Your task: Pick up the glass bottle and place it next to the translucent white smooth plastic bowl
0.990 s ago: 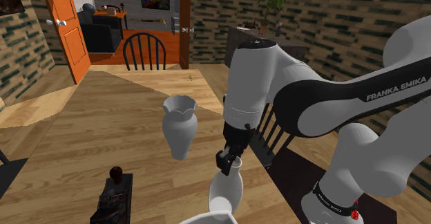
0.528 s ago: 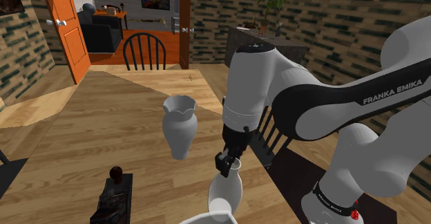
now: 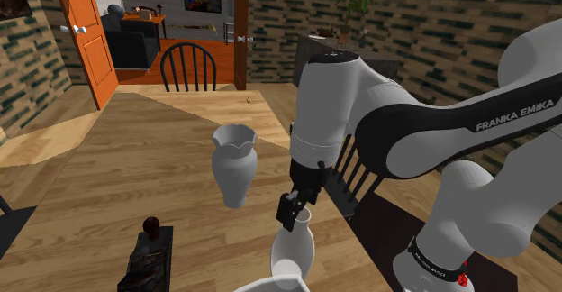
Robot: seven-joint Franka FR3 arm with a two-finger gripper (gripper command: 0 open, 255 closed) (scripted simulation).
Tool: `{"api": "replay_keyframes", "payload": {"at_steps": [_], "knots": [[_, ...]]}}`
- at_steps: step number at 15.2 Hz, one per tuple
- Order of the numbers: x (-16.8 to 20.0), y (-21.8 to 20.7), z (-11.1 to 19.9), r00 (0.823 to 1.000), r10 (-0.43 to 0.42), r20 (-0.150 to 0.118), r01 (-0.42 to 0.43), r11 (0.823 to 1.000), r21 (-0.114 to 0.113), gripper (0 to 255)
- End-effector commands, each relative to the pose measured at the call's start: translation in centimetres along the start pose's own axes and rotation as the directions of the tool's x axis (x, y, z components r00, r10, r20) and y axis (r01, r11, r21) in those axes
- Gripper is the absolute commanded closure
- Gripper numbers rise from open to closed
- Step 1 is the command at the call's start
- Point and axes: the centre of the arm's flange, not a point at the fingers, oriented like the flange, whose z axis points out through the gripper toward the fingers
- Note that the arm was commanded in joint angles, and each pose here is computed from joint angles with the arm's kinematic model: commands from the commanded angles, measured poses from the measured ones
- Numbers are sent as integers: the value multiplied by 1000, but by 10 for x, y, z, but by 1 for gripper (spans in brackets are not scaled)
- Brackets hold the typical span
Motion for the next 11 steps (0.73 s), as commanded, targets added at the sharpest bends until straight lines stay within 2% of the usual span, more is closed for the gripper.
{"api": "replay_keyframes", "payload": {"at_steps": [1, 3, 11], "knots": [[-1, 1, -19, 1000, 0, 1, 0, 1000, 0, 0], [-1, 1, -43, 1000, 0, 1, 0, 1000, 0, 0], [-1, 1, -43, 1000, 0, 1, 0, 1000, 0, 0]]}}
